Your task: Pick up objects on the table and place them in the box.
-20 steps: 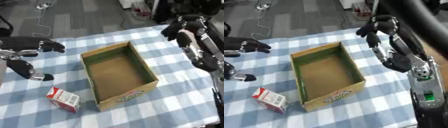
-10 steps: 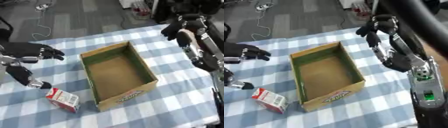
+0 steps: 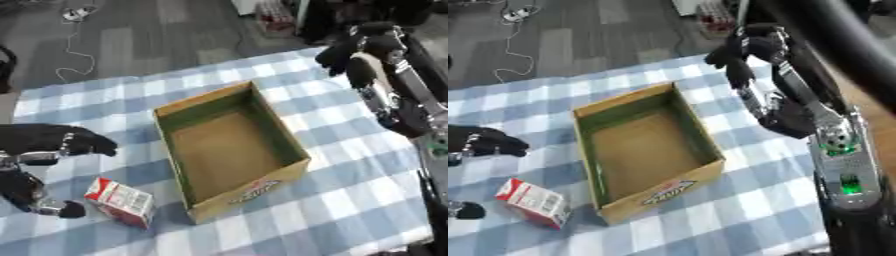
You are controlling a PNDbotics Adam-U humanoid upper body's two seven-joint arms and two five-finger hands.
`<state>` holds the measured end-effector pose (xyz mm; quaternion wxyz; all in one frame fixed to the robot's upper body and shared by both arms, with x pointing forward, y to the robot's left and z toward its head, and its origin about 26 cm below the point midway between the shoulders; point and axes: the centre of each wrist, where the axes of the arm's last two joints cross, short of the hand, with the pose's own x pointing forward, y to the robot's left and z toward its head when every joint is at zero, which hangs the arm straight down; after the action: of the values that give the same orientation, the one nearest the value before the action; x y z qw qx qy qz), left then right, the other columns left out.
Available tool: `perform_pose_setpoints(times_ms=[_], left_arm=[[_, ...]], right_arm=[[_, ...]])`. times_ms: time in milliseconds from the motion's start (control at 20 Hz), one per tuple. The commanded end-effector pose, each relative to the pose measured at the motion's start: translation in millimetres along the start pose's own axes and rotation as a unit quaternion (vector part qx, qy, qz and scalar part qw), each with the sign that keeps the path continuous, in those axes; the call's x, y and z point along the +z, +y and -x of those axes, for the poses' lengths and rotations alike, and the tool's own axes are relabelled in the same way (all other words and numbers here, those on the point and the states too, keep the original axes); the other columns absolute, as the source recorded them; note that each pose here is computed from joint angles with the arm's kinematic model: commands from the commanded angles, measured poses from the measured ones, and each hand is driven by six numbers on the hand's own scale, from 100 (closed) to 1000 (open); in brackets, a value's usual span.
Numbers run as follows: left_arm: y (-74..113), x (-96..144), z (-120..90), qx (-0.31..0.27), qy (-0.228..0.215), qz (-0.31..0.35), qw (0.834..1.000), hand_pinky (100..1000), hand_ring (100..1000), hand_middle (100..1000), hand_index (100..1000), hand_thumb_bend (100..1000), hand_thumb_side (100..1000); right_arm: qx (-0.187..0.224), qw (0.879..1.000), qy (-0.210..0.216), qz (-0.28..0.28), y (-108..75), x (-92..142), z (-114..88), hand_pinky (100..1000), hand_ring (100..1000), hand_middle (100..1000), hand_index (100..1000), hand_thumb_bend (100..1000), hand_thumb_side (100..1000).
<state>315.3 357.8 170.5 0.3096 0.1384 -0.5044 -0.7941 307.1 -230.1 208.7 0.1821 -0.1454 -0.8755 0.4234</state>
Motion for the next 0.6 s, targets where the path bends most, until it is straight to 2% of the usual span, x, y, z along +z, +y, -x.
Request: perform_pose_setpoints(times_ms=[50, 600], left_arm=[[9.7, 15.2, 1.8, -0.045, -0.053, 0.065, 0.995, 934, 852, 932, 1000, 503, 993], [8.2, 15.5, 8.5, 0.031, -0.080, -0.024, 0.996, 841, 782, 900, 1000, 472, 988]], right_arm=[[0.012, 1.000, -0.008, 0.007, -7.4, -3.5, -2.3, 388, 438, 511, 683, 100, 1000], [0.011, 1.000, -0.011, 0.004, -6.8, -3.8, -2.6, 389, 438, 511, 683, 100, 1000]])
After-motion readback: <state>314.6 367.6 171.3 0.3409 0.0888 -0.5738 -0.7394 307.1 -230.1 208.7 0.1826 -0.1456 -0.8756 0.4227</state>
